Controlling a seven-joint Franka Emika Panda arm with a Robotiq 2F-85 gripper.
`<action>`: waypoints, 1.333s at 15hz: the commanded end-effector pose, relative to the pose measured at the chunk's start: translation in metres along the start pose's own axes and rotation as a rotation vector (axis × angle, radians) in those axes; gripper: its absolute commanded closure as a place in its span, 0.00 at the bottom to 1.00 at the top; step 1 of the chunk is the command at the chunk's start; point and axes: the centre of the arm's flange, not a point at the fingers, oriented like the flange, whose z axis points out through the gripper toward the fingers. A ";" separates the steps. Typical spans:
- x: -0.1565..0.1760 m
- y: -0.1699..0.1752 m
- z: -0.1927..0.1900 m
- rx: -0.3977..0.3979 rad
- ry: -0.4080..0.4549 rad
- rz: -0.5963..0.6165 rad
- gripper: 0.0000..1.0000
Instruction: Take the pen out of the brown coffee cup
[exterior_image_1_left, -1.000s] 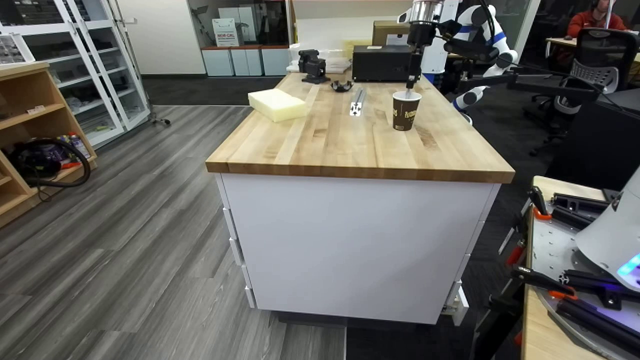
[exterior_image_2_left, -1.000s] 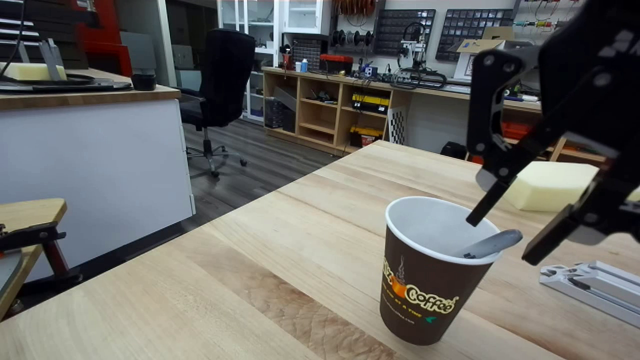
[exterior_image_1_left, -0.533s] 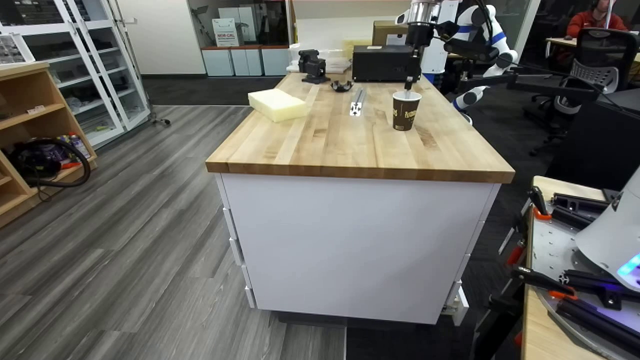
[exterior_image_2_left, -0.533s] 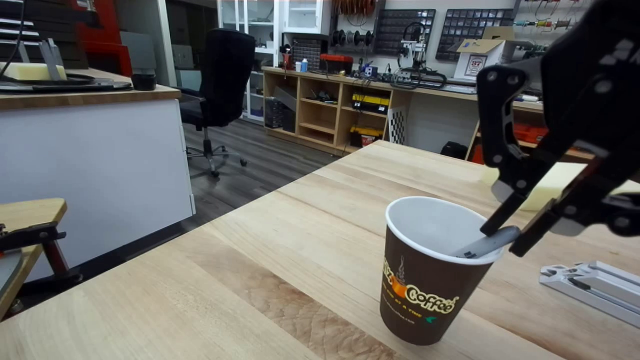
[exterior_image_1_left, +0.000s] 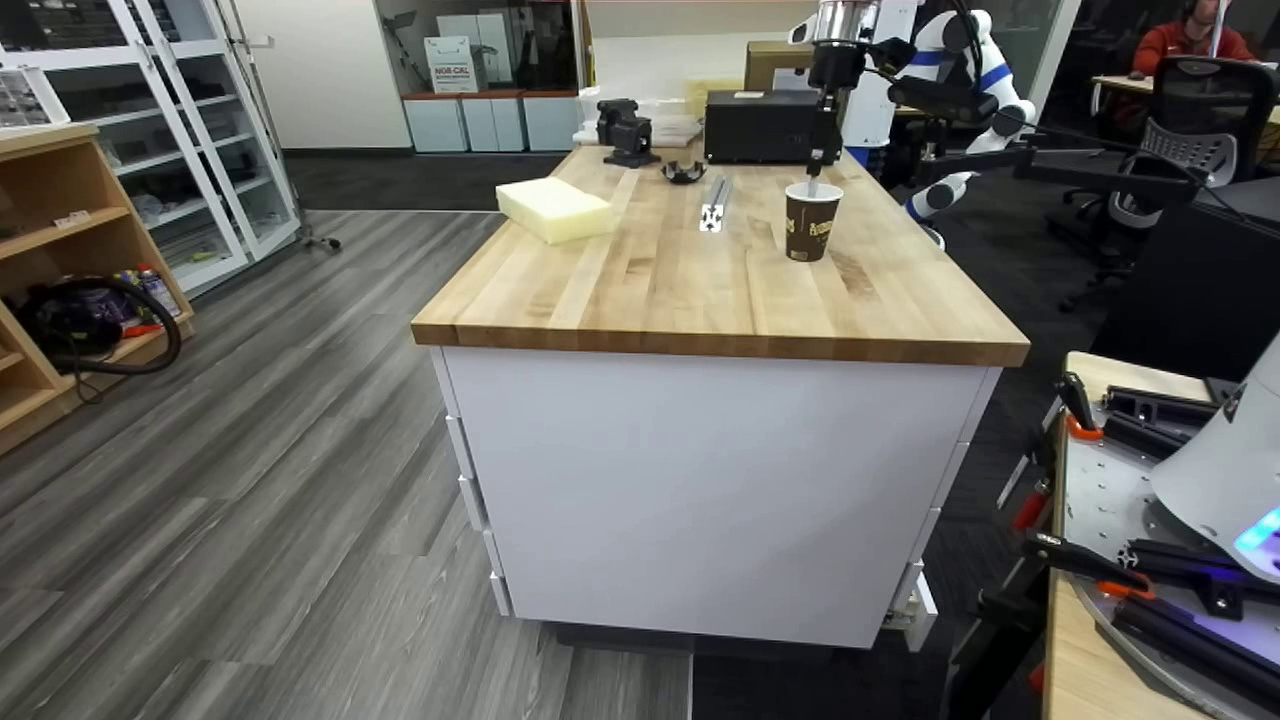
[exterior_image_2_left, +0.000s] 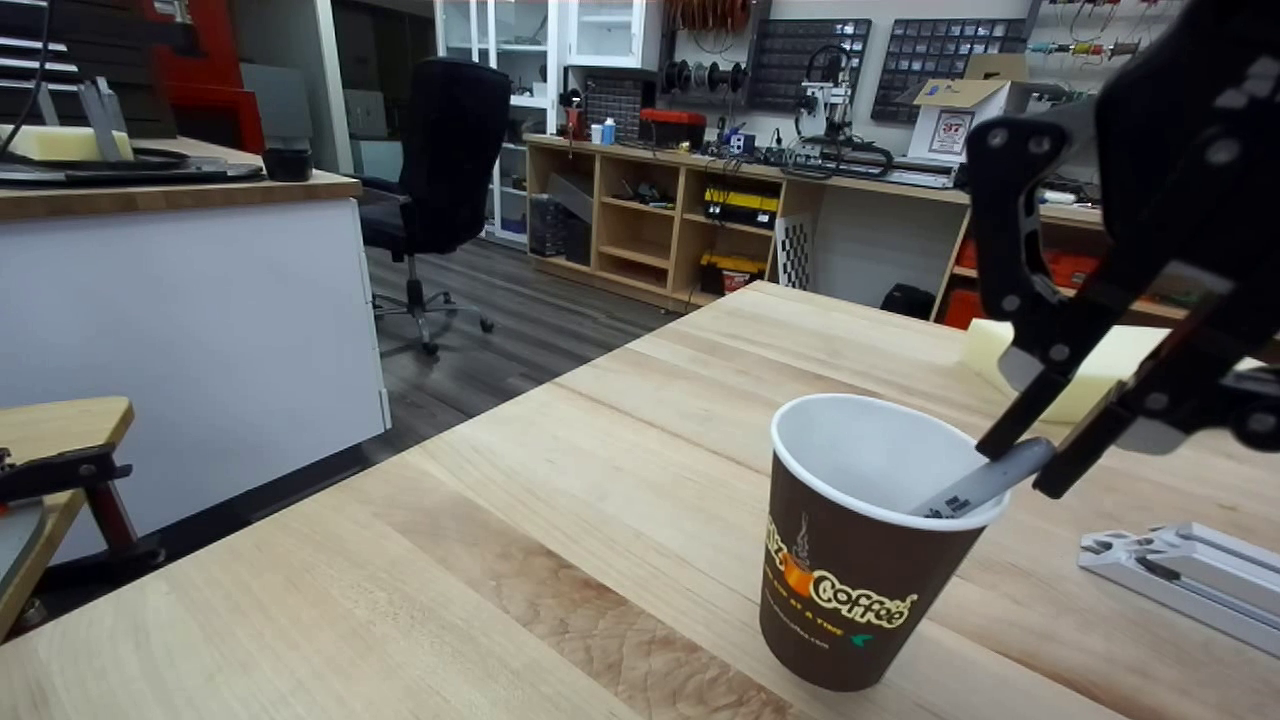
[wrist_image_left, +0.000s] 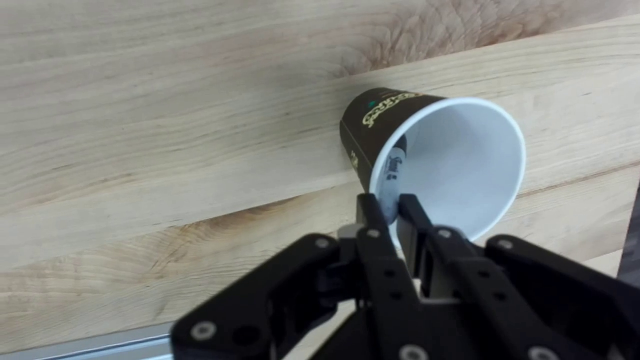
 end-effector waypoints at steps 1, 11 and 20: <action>0.005 0.003 -0.001 -0.025 -0.019 0.019 0.93; 0.001 -0.003 -0.013 -0.067 -0.053 0.021 0.93; 0.008 -0.020 -0.022 -0.109 -0.086 0.011 0.93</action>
